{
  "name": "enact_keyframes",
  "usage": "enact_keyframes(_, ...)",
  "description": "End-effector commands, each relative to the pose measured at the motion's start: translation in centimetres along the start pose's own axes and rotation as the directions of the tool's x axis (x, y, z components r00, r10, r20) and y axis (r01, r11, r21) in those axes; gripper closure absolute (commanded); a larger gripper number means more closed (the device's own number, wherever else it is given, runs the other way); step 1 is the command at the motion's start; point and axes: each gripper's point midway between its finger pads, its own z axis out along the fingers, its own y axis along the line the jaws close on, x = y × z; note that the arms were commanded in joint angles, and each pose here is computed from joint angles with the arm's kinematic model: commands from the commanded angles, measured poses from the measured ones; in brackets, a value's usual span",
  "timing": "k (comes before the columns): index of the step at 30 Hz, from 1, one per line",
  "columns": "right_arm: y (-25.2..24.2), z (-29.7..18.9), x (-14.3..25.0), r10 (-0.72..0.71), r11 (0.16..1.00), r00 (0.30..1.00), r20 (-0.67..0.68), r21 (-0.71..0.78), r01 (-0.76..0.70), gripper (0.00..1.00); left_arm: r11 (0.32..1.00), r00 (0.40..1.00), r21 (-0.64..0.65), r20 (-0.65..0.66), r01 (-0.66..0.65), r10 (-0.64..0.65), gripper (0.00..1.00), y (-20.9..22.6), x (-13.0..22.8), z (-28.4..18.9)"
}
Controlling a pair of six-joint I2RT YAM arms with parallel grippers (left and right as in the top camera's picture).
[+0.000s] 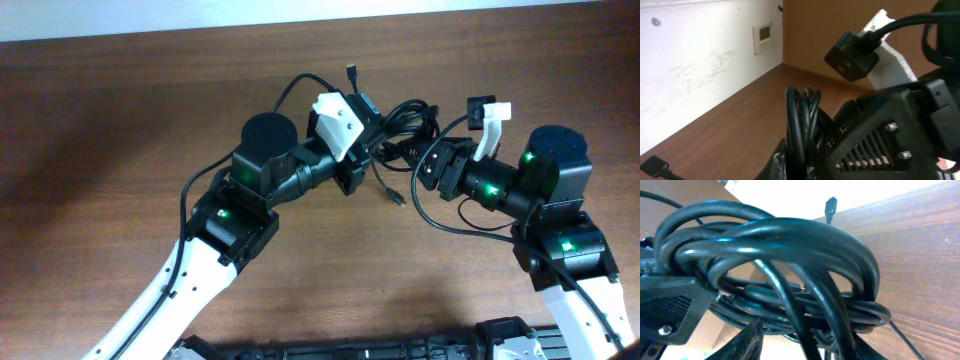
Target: Untangle cables
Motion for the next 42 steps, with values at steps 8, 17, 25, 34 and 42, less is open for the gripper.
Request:
enact_keyframes(8, 0.6, -0.1, -0.4, -0.03, 0.999, 0.999, 0.011, -0.016, 0.03, 0.83, 0.995, 0.999, 0.093, 0.028, -0.022, 0.02, 1.0, -1.9, -1.0, -0.4)
enact_keyframes(17, 0.6, -0.1, -0.4, -0.03, 0.999, 0.999, 0.011, -0.017, 0.03, 0.8, 0.984, 0.999, 0.177, 0.032, -0.025, 0.02, 1.0, -3.3, -1.0, -0.6)
enact_keyframes(25, 1.9, -0.2, -0.3, -0.054, 0.995, 0.999, 0.0, -0.088, 0.053, 0.96, 0.998, 1.0, 0.063, 0.016, -0.016, 0.015, 1.0, -1.3, -0.7, -0.4)
enact_keyframes(34, 5.5, -0.8, 0.0, -0.162, 0.949, 0.987, -0.013, -0.277, 0.152, 0.96, 0.976, 0.998, -0.216, -0.065, 0.005, -0.02, 1.0, 3.4, 1.3, -0.8)
enact_keyframes(42, 7.8, -1.7, 0.4, -0.233, 0.892, 0.972, -0.014, -0.401, 0.208, 0.96, 0.948, 0.996, -0.319, -0.09, 0.0, -0.031, 1.0, 5.2, 1.9, -1.3)
